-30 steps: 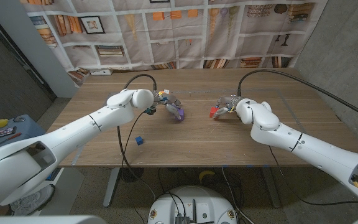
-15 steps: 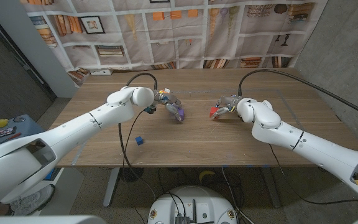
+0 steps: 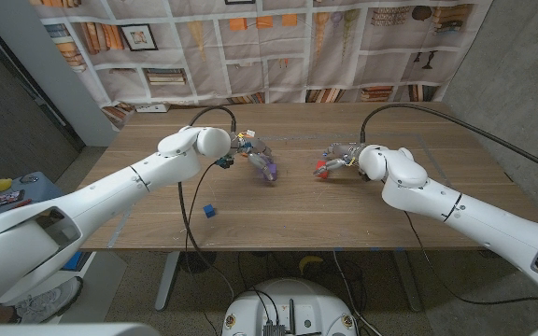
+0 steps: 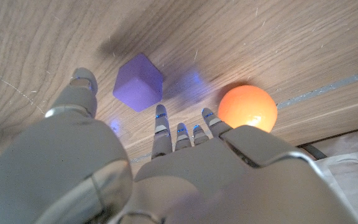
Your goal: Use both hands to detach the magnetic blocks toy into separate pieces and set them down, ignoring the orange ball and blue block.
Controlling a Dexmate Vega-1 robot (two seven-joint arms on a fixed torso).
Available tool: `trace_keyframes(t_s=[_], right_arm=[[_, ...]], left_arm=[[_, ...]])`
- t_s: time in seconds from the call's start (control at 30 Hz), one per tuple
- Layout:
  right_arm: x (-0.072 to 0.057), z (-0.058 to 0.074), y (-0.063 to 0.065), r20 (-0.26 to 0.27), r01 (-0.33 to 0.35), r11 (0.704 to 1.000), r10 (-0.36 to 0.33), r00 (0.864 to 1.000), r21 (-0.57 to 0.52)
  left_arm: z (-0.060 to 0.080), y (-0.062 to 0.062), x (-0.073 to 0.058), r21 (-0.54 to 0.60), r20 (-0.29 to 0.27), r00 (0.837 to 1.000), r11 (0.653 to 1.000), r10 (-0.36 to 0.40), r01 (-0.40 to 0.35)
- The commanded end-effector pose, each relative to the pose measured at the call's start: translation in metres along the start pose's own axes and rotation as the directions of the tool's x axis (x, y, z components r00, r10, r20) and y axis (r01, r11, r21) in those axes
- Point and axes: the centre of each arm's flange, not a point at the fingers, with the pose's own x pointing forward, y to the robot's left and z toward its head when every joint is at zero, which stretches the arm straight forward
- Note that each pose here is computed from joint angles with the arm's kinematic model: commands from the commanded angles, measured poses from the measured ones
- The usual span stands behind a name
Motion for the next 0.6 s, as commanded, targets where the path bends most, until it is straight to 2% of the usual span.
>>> trace_keyframes(t_s=[0.03,0.23,0.6], right_arm=[[-0.007,-0.011,0.000,0.083,0.025,0.994,-0.034,0.996,0.108],[-0.013,-0.018,0.001,0.113,0.044,0.982,-0.066,0.991,0.184],[-0.020,-0.026,0.000,0.128,0.079,0.948,-0.123,0.984,0.309]], left_arm=[[-0.002,0.003,-0.010,-0.046,0.018,0.999,0.998,0.034,-0.033],[-0.007,0.004,-0.018,-0.123,0.033,0.998,0.991,0.061,-0.057],[-0.019,0.002,-0.033,-0.267,0.049,0.988,0.955,0.147,-0.129]])
